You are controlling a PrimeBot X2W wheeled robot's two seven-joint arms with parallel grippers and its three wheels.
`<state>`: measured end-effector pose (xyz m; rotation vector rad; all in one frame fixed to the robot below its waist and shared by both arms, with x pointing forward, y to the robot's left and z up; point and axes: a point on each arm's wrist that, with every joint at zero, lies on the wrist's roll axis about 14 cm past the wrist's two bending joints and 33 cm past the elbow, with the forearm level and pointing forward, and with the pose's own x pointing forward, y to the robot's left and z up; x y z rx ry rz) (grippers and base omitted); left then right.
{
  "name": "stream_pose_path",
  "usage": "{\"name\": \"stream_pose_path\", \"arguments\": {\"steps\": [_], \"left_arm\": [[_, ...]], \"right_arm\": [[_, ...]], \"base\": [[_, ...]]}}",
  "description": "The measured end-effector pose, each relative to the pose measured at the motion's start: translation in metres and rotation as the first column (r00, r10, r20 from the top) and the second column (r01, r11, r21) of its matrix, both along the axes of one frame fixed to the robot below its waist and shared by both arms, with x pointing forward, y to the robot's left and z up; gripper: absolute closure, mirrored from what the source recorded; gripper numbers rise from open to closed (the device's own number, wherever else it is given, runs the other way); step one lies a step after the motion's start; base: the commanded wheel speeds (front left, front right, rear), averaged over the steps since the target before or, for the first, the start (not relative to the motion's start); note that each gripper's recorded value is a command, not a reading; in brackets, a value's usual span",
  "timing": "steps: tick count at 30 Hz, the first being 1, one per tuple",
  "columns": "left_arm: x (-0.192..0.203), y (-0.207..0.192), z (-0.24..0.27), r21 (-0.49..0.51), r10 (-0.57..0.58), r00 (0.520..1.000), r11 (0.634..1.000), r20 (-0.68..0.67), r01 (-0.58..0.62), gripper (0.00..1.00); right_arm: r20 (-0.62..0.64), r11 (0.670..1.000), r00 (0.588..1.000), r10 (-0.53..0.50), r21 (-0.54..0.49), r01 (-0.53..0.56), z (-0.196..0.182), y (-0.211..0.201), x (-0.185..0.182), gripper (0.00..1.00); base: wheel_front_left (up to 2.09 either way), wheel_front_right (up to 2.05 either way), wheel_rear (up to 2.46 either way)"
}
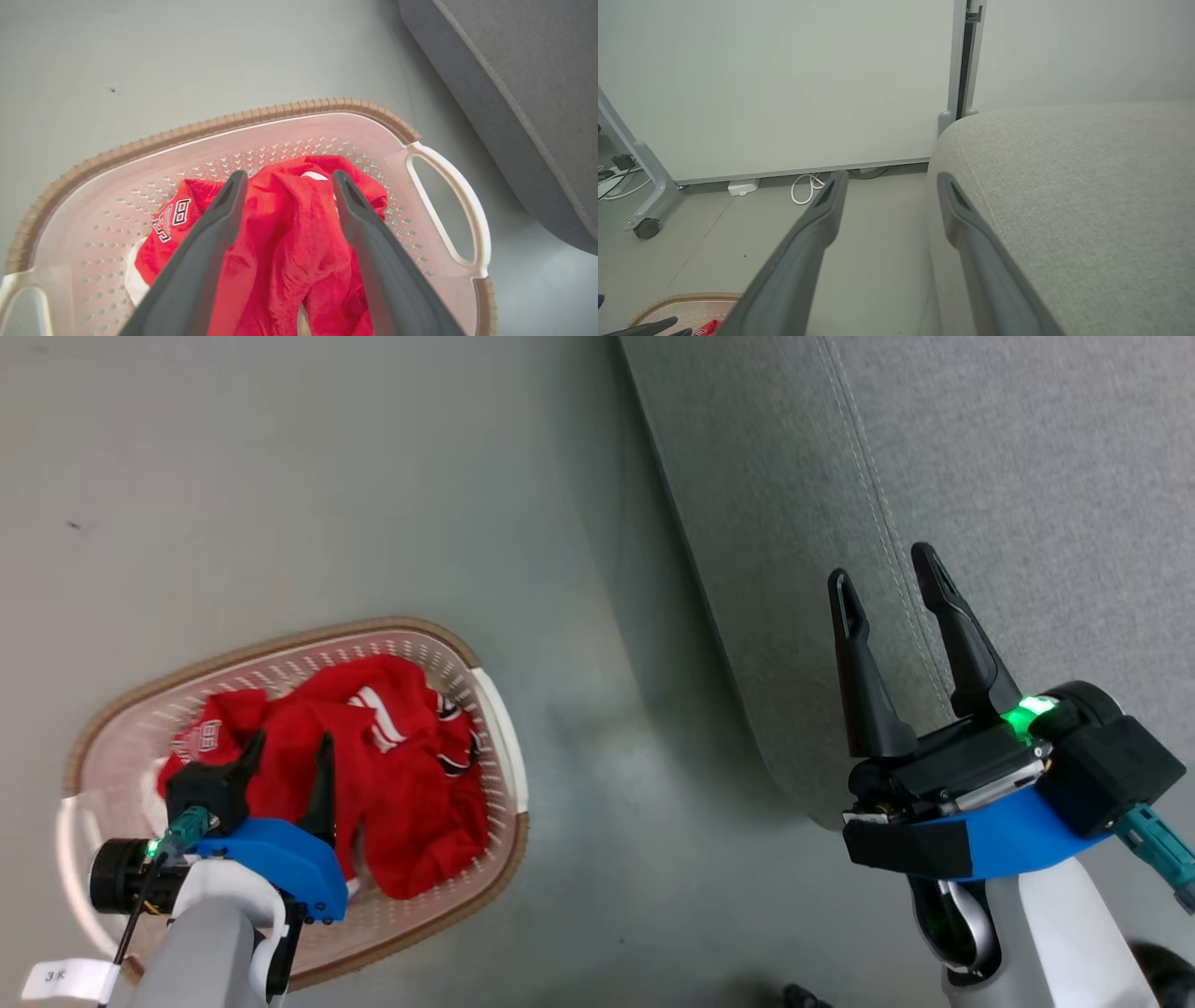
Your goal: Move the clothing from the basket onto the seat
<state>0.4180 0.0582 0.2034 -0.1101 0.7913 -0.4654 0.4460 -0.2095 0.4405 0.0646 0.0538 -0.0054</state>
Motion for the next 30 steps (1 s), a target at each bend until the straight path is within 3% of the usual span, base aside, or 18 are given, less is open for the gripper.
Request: {"name": "stream_pose_path", "arguments": {"steps": [10,22,23,24,25,26,30], "left_arm": [[-0.015,-0.028,-0.060,-0.035,-0.069,0.985,0.997,-0.159,0.064,0.00],[-0.030,-0.021,-0.108,0.079,-0.061,0.953,0.993,-0.297,0.088,0.00],[-0.032,-0.021,-0.110,0.085,-0.058,0.946,0.992,-0.318,0.090,0.10],[-0.033,-0.020,-0.112,0.091,-0.057,0.944,0.992,-0.326,0.092,0.67],[-0.033,-0.021,-0.112,0.091,-0.062,0.943,0.991,-0.327,0.097,0.67],[-0.033,-0.022,-0.112,0.090,-0.066,0.943,0.991,-0.327,0.101,1.00],[-0.031,-0.023,-0.109,0.087,-0.073,0.943,0.990,-0.324,0.107,1.00]], "right_arm": [[-0.071,1.000,0.997,-0.020,0.001,0.020,-0.030,-0.008,0.005,0.00],[-0.130,0.998,0.989,-0.063,0.008,0.064,-0.046,-0.020,-0.004,0.00],[-0.132,0.998,0.989,-0.066,0.006,0.067,-0.046,-0.021,-0.005,0.00],[-0.133,0.997,0.989,-0.069,0.007,0.071,-0.046,-0.022,-0.006,0.00],[-0.133,0.997,0.988,-0.073,0.007,0.075,-0.045,-0.023,-0.006,0.00],[-0.133,0.997,0.988,-0.076,0.005,0.078,-0.044,-0.024,-0.007,0.00],[-0.128,0.997,0.988,-0.081,0.002,0.082,-0.042,-0.026,-0.008,0.00]], "base": [[0.00,0.00,0.00],[0.00,0.00,0.00],[0.00,0.00,0.00],[0.00,0.00,0.00],[0.00,0.00,0.00],[0.00,0.00,0.00],[0.00,0.00,0.00]]}}
